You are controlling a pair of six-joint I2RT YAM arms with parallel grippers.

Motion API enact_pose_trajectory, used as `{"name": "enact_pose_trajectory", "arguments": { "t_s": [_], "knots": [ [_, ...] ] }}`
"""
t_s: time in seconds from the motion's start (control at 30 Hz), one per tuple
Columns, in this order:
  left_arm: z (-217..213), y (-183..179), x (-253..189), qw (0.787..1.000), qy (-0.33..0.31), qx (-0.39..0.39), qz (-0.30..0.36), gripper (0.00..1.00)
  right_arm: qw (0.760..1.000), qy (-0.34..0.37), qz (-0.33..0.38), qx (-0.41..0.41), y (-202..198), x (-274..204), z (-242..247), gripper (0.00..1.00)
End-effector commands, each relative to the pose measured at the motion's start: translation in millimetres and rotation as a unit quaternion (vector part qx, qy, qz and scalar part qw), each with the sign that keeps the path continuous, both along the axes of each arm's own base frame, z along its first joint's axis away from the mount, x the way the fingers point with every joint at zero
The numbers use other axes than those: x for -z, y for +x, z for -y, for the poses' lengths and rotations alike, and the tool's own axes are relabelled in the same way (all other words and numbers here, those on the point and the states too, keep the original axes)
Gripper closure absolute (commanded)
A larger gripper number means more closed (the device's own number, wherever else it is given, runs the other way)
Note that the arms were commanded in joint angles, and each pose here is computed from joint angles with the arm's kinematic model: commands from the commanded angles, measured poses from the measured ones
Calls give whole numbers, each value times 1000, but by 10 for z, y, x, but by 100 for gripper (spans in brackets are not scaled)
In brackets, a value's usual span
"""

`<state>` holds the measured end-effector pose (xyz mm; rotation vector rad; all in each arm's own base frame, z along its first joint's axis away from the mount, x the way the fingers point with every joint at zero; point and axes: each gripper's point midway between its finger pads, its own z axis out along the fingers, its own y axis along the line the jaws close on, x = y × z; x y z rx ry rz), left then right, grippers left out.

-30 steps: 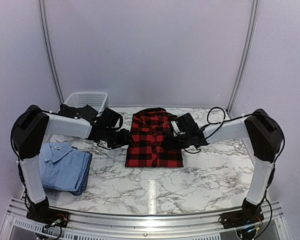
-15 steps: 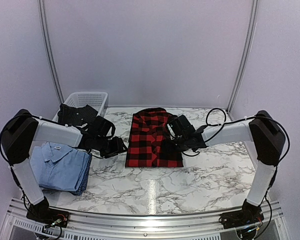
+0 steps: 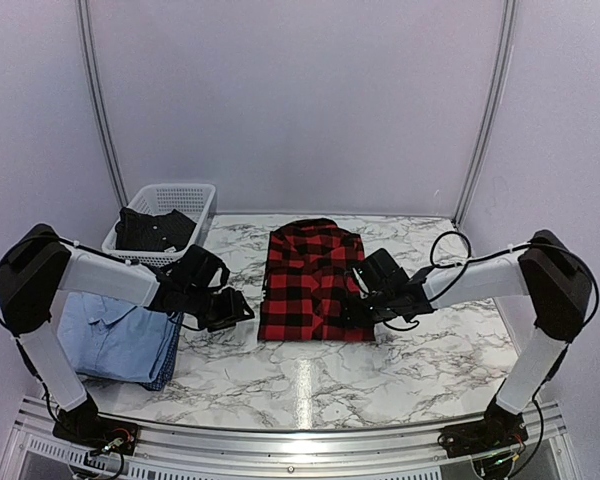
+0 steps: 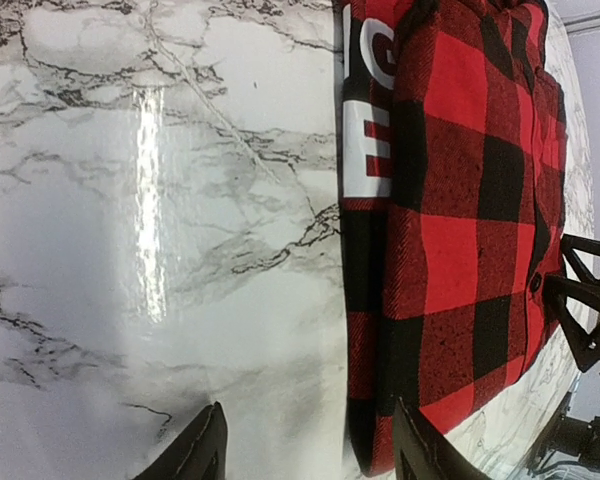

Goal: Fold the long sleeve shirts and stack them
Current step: Adjust the 2/3-rectangle-folded shirt at the center of the board, then pick up the 2/3-rectangle-folded shirt from the center of the board.

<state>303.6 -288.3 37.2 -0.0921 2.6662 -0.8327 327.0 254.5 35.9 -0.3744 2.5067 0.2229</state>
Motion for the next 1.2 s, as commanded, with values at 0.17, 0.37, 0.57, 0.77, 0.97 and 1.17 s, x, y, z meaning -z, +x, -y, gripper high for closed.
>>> {"name": "enact_pose_trajectory", "arguments": {
  "t_s": [0.17,0.37,0.57,0.77,0.97,1.17],
  "knots": [
    [274,-163,-134,999,-41,21,4,47,995,101,-20,2,-285,-331,51,23],
    [306,-226,12,999,-32,22,-12,56,987,151,-58,9,-494,-218,183,46],
    [337,-281,84,999,-27,28,-20,60,984,162,-73,22,-582,-104,302,50],
    [356,-311,116,999,-19,30,-25,61,984,155,-85,23,-632,13,326,56],
    [388,-361,170,999,-8,33,-33,62,985,149,-88,23,-670,45,351,61],
    [383,-402,203,999,-2,29,-41,66,983,161,-85,19,-707,1,323,63]
  ]
}}
